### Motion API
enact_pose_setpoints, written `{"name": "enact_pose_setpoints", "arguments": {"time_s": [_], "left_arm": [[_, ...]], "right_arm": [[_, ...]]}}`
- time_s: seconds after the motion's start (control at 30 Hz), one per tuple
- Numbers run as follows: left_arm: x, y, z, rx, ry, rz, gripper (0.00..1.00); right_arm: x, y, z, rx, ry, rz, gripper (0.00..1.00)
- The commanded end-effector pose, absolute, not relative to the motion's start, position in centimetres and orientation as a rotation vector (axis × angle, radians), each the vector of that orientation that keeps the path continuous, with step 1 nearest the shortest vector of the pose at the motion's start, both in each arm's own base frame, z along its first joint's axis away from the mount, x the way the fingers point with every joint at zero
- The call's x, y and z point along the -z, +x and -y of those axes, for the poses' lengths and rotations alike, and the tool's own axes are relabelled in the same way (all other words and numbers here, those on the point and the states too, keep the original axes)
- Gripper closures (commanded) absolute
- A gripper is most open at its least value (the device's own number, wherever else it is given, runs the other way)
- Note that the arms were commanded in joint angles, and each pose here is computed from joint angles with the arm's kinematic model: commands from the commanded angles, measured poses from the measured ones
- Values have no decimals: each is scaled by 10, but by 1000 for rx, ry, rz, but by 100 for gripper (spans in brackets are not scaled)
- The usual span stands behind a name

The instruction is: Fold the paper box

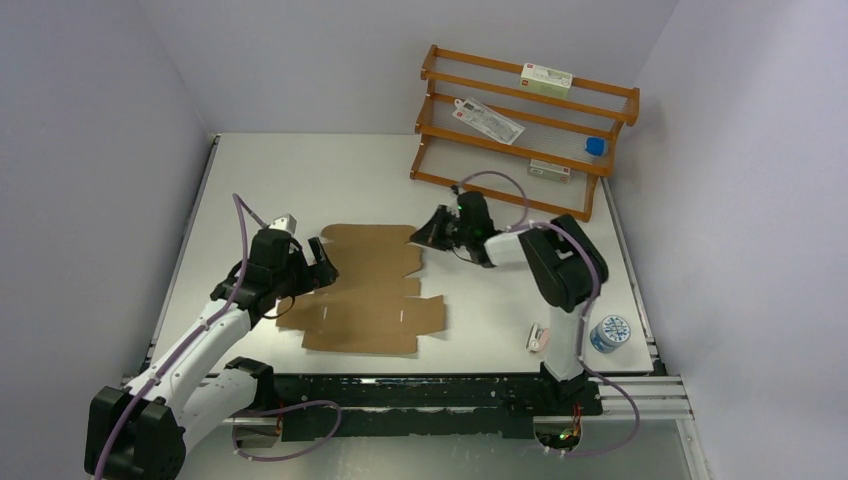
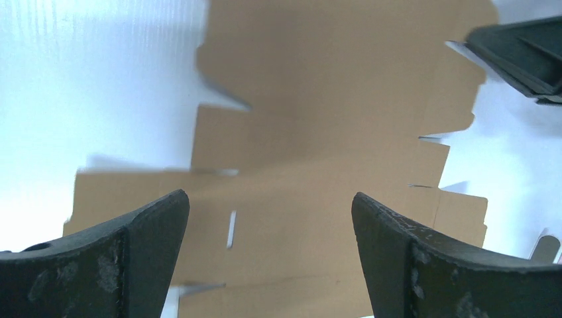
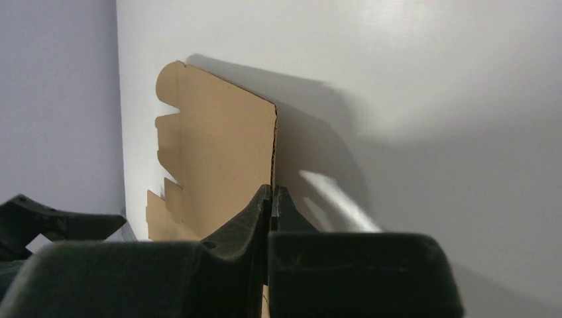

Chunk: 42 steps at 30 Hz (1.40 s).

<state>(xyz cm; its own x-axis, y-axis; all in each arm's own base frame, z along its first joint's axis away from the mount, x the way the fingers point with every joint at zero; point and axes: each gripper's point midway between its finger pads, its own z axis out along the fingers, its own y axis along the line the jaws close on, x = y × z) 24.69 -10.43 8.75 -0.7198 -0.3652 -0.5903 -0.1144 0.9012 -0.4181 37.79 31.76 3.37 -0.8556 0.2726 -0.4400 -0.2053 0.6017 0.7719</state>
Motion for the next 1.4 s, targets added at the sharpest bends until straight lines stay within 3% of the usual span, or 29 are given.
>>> {"name": "enact_pose_setpoints", "arguments": {"time_s": [0.0, 0.37, 0.6, 0.8, 0.93, 1.17, 1.37], "left_arm": [[-102, 255, 115, 552, -339, -2315, 3], [-102, 238, 104, 527, -448, -2313, 3], [-94, 224, 111, 636, -545, -2284, 3], [-80, 222, 130, 761, -559, -2326, 9], [-75, 224, 136, 796, -551, -2341, 13], [-62, 225, 141, 807, -547, -2364, 15], [-63, 232, 153, 815, -493, -2383, 19]], "right_arm": [[-50, 384, -268, -1059, 334, -2172, 100], [-74, 340, -167, -837, 821, -1869, 100], [-89, 348, -145, -812, 976, -1719, 100], [-74, 335, -169, -851, 828, -1875, 75], [-56, 323, -140, -574, 689, -2001, 45], [-84, 344, -127, -411, 326, -2056, 20], [-89, 387, -163, -436, 59, -2135, 9]]}}
